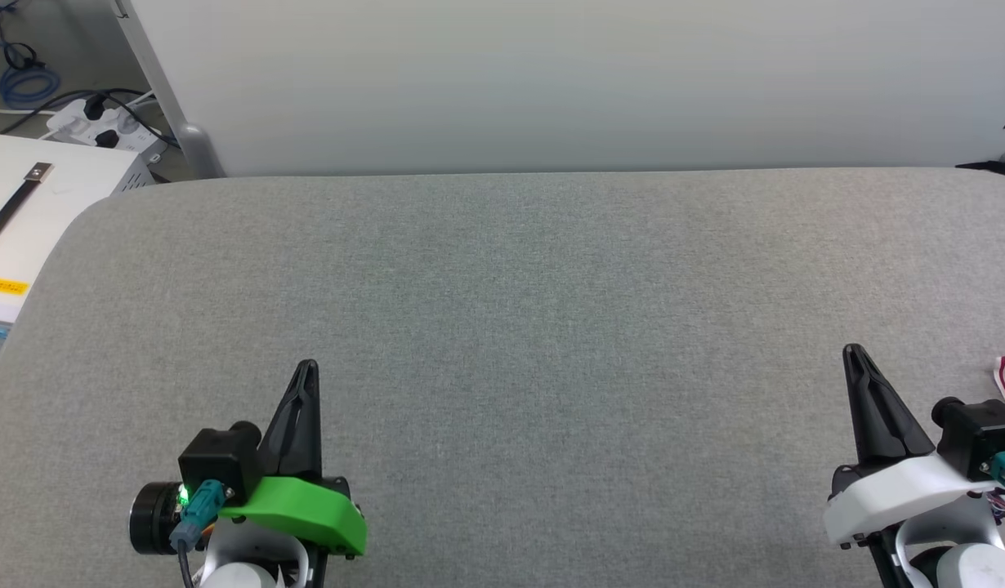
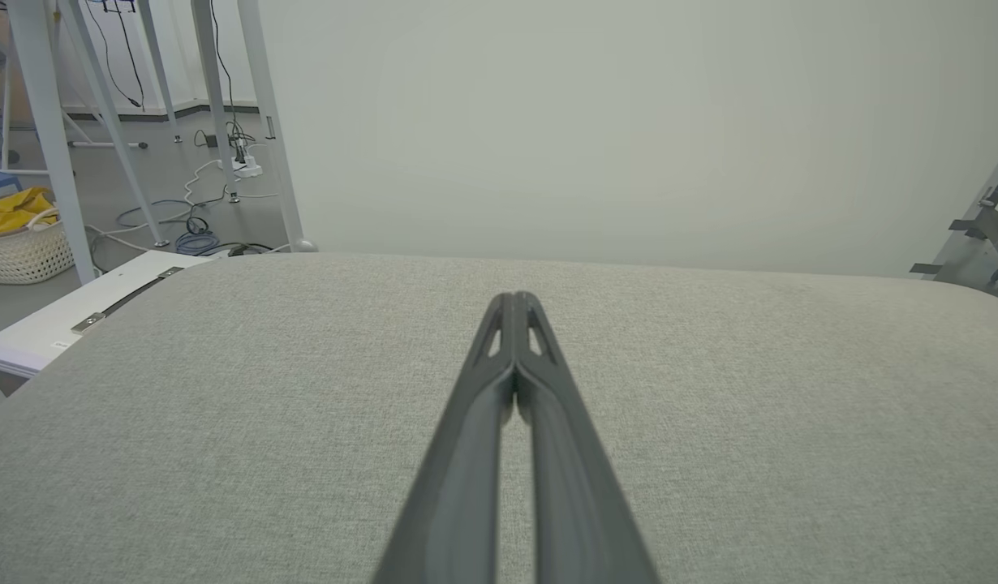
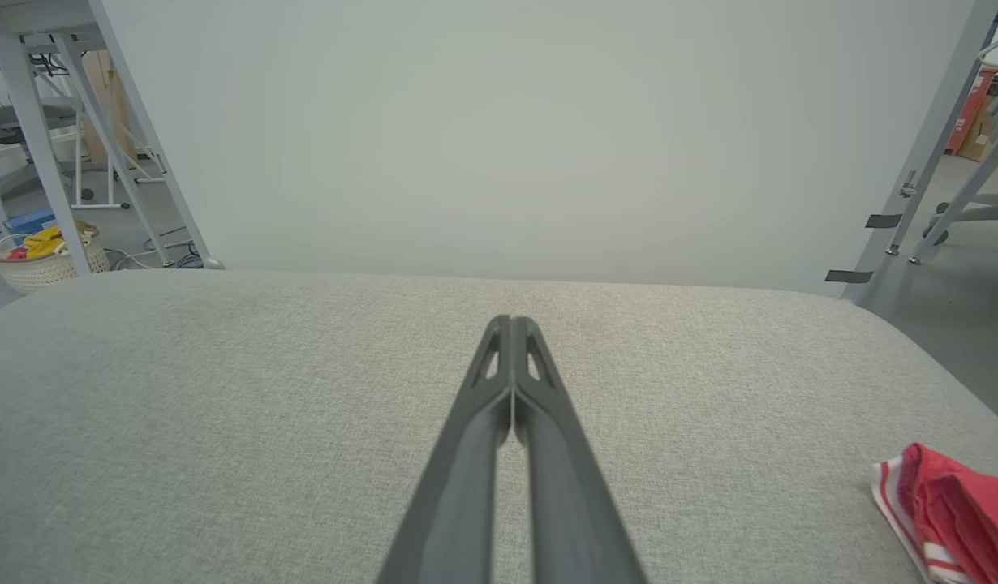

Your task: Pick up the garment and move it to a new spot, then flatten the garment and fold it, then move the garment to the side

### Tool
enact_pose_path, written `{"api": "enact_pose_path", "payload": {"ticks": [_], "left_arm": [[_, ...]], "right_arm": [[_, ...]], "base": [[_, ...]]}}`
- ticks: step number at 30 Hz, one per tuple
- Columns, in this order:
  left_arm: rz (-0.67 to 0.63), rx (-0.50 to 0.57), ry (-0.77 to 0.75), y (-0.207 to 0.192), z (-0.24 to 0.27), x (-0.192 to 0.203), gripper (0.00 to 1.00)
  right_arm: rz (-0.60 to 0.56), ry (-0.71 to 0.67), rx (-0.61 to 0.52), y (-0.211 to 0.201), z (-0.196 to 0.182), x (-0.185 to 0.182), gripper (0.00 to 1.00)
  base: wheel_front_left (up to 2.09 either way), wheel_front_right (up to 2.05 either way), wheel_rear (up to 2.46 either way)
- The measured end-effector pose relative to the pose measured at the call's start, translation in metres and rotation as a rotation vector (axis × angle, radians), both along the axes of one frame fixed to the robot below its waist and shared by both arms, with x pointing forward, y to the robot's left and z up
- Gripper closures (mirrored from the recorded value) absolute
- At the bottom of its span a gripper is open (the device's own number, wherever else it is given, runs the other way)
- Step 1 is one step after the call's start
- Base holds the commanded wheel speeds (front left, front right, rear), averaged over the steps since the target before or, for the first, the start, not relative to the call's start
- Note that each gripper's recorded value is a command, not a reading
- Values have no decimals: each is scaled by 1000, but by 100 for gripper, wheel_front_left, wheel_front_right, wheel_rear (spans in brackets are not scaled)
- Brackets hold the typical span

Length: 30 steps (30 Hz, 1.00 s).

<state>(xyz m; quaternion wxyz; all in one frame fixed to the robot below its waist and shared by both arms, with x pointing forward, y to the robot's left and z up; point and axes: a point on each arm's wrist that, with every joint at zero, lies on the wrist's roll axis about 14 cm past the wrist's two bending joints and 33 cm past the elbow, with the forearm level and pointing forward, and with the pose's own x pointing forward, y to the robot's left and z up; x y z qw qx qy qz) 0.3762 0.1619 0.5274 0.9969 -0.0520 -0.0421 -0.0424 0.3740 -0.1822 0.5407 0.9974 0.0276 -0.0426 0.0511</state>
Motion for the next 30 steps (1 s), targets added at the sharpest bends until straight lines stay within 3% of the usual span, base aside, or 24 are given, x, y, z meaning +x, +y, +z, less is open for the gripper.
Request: {"api": "enact_pose_path", "payload": {"ticks": [30], "left_arm": [[23, 64, 33, 4, 0, 0, 100]], "right_arm": [[10, 31, -42, 9, -5, -1, 100]], "base": [[0, 0, 0]]}}
